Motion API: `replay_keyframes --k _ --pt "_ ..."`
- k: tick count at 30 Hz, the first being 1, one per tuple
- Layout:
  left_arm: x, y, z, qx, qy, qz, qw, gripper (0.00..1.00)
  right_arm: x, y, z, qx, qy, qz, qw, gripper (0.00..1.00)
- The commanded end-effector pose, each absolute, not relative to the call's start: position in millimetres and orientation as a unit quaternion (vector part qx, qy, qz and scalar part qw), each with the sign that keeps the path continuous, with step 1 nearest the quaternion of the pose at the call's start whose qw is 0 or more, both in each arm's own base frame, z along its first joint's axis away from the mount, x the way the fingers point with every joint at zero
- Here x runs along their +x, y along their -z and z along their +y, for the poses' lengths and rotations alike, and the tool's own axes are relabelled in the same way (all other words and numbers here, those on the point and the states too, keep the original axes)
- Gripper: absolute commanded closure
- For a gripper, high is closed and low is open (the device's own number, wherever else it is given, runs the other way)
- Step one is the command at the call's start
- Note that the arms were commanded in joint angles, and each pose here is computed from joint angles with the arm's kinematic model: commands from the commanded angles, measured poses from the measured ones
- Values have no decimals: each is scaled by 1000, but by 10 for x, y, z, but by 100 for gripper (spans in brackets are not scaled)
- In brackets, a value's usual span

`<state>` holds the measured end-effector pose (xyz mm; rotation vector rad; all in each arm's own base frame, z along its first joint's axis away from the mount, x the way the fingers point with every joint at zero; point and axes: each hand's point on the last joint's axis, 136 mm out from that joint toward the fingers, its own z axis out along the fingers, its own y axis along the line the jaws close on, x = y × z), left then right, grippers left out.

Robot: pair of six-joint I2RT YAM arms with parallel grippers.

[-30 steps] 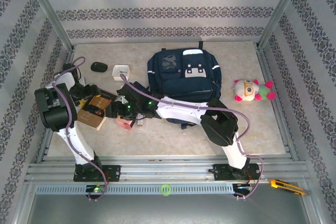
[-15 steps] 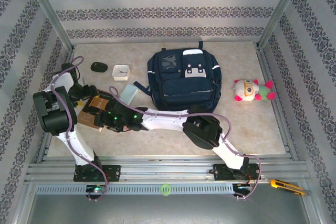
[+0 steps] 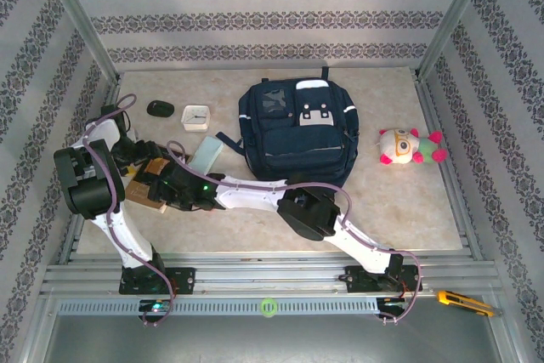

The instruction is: Pack the student bag

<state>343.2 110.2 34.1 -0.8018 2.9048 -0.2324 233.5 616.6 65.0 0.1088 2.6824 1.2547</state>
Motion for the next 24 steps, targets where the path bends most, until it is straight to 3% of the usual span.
replay_keyframes --k 1,7,12,24 --pt "3129 -314 914 -278 111 954 14 17 2410 -551 6121 37 -398 911 103 39" --pt "2981 -487 711 -293 148 944 41 18 2485 -702 5853 23 -381 914 136 38" --pt "2923 -606 905 -297 94 948 61 14 2493 -575 5624 37 -360 922 140 37" --pt "3072 -415 1289 -324 95 939 68 13 2457 -623 5959 17 -392 912 120 40"
